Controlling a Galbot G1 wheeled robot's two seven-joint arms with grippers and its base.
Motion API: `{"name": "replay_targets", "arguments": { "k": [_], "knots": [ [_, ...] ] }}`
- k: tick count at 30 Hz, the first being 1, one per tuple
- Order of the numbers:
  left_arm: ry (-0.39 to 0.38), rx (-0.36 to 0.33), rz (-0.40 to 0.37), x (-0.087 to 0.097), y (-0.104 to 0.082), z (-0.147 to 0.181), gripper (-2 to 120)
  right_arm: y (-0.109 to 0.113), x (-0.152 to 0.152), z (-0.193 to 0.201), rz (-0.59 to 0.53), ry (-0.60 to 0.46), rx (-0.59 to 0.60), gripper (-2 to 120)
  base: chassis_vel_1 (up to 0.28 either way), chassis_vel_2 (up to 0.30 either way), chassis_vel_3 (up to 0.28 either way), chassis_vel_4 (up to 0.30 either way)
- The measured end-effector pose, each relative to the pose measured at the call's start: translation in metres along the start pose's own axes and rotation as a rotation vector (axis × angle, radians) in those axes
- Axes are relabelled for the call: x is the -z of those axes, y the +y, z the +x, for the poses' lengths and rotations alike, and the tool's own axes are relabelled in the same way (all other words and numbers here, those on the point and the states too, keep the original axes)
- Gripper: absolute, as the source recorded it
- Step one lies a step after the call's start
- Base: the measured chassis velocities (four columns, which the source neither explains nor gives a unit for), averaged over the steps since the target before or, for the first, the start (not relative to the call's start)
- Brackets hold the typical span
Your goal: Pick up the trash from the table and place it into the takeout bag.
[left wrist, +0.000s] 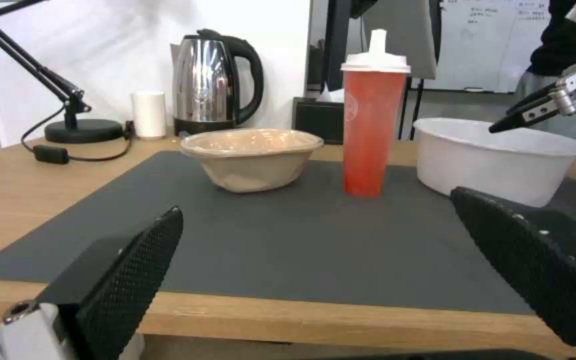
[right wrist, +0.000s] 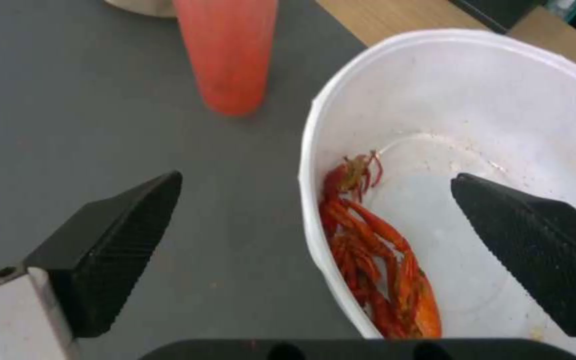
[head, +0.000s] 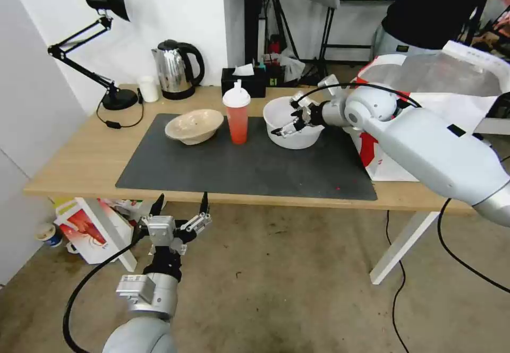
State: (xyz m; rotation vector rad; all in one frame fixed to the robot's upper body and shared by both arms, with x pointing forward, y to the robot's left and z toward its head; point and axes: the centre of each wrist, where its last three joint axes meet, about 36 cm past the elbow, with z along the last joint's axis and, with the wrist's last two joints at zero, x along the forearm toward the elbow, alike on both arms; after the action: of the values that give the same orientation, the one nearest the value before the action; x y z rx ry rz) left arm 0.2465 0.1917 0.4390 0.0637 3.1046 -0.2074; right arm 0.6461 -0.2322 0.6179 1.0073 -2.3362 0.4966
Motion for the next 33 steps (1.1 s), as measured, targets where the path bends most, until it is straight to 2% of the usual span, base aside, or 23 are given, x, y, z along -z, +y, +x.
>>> {"name": "replay_targets", "arguments": {
  "k": [18, 33],
  "knots": [
    [-0.001, 0.006, 0.002, 0.000, 0.000, 0.000, 100, 0.001, -0.020, -0.008, -0.002, 0.050, 0.039, 100, 0.000, 0.000, 0.000, 0.000],
    [0.001, 0.005, 0.003, -0.001, 0.000, 0.000, 100, -0.005, -0.036, -0.015, -0.012, 0.090, 0.023, 100, 0.000, 0.000, 0.000, 0.000]
  ]
}}
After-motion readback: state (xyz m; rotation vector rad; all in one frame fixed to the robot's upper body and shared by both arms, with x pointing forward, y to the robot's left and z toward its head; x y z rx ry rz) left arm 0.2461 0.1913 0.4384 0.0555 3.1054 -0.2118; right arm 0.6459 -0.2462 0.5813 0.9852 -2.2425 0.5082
